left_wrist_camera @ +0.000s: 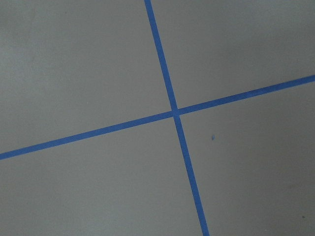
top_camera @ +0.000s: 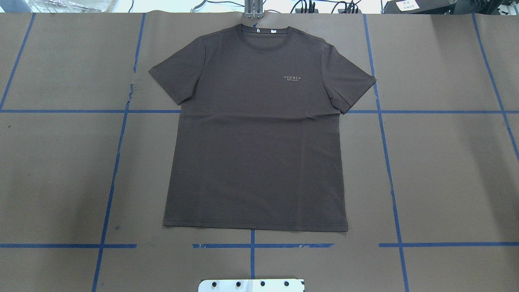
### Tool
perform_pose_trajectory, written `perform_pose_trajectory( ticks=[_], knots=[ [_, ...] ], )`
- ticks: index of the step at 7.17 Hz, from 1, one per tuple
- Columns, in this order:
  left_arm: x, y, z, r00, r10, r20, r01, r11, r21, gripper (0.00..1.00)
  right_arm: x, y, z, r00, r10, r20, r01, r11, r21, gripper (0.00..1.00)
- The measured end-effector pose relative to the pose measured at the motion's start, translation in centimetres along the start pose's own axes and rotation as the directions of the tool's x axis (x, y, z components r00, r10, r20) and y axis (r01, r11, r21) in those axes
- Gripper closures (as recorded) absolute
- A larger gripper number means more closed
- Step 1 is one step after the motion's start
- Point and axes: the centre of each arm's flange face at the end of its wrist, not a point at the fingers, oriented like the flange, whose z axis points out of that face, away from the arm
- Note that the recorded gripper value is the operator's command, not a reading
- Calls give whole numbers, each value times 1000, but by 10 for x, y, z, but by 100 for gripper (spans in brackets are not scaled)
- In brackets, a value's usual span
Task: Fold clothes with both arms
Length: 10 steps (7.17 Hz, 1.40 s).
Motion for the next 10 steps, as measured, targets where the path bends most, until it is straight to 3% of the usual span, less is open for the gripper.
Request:
perform_pose_trajectory(
  ticks=[2, 4, 6, 7, 8, 10],
  knots=[
    [4, -3, -5, 1000, 10, 2, -10, 1000, 10, 0, -3, -1, -5, 1000, 2, 0, -2, 1000, 10, 0],
    [23, -24, -29, 998, 56, 11, -57, 997, 61, 0, -20, -22, -14, 999, -35, 2, 35, 999, 39, 0],
    [51, -63, -50, 988, 150, 21, -152, 978, 144, 0, -98, -81, -37, 989, -147, 10, 145, 982, 122, 0],
    [64, -75, -50, 984, 175, 23, -176, 965, 194, 0, -149, -113, -43, 985, -167, 31, 161, 976, 146, 0],
    [72, -83, -49, 987, 158, 16, -158, 959, 234, 0, -196, -134, -32, 979, -193, 61, 182, 972, 152, 0],
    [77, -94, -42, 989, 150, 6, -146, 953, 264, 0, -265, -166, 28, 975, -192, 115, 174, 973, 153, 0]
  ],
)
